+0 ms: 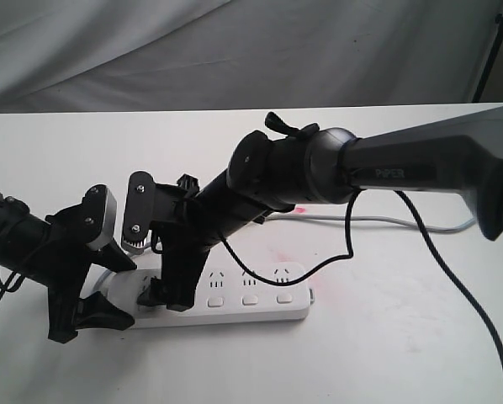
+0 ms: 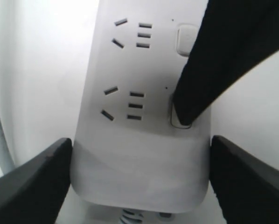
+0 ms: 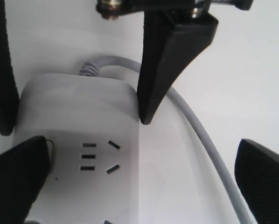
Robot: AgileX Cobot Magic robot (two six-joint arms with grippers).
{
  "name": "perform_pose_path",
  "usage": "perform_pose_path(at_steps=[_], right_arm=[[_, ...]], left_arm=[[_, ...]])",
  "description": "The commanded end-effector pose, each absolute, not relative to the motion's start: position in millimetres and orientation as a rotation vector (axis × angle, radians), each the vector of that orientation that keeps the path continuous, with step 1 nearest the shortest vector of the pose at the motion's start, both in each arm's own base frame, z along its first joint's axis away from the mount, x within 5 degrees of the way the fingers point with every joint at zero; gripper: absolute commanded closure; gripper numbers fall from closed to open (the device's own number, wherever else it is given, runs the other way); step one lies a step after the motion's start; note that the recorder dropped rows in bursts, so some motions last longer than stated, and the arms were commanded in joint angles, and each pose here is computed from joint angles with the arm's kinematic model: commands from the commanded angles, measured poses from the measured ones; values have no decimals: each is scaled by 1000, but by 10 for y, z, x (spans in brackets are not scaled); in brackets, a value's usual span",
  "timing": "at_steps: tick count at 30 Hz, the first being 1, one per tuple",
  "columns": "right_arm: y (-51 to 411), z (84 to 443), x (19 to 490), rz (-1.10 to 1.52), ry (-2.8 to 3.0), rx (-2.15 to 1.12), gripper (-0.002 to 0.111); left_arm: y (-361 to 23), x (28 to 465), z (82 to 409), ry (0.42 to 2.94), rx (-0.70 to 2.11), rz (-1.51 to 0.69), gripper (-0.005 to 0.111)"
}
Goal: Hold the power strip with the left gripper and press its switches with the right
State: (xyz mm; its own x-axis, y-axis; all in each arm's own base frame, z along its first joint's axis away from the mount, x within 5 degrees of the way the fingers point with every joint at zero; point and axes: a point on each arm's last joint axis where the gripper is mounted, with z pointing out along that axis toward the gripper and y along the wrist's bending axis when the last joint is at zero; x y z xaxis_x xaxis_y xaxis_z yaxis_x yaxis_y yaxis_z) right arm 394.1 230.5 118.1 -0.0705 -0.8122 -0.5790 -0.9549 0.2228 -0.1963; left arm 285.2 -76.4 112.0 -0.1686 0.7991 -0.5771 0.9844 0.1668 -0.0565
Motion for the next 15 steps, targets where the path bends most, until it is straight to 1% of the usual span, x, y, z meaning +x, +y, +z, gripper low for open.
perform_pose_path(at_steps=[1, 6, 12, 15], right_arm=[[2203, 946, 3898, 242, 1891, -1796, 3], [2224, 1008, 3902, 272, 1906, -1738, 3], [2261, 1375, 3862, 341, 1872, -1667, 3], [2267, 1456, 3854, 354, 1868, -1645, 3]], left_arm=[[-774, 2856, 1133, 2030, 1684, -601, 59], [-774, 2856, 1133, 2030, 1684, -601, 59], [-774, 2856, 1133, 2030, 1684, -601, 59], [-774, 2856, 1133, 2030, 1684, -601, 59]])
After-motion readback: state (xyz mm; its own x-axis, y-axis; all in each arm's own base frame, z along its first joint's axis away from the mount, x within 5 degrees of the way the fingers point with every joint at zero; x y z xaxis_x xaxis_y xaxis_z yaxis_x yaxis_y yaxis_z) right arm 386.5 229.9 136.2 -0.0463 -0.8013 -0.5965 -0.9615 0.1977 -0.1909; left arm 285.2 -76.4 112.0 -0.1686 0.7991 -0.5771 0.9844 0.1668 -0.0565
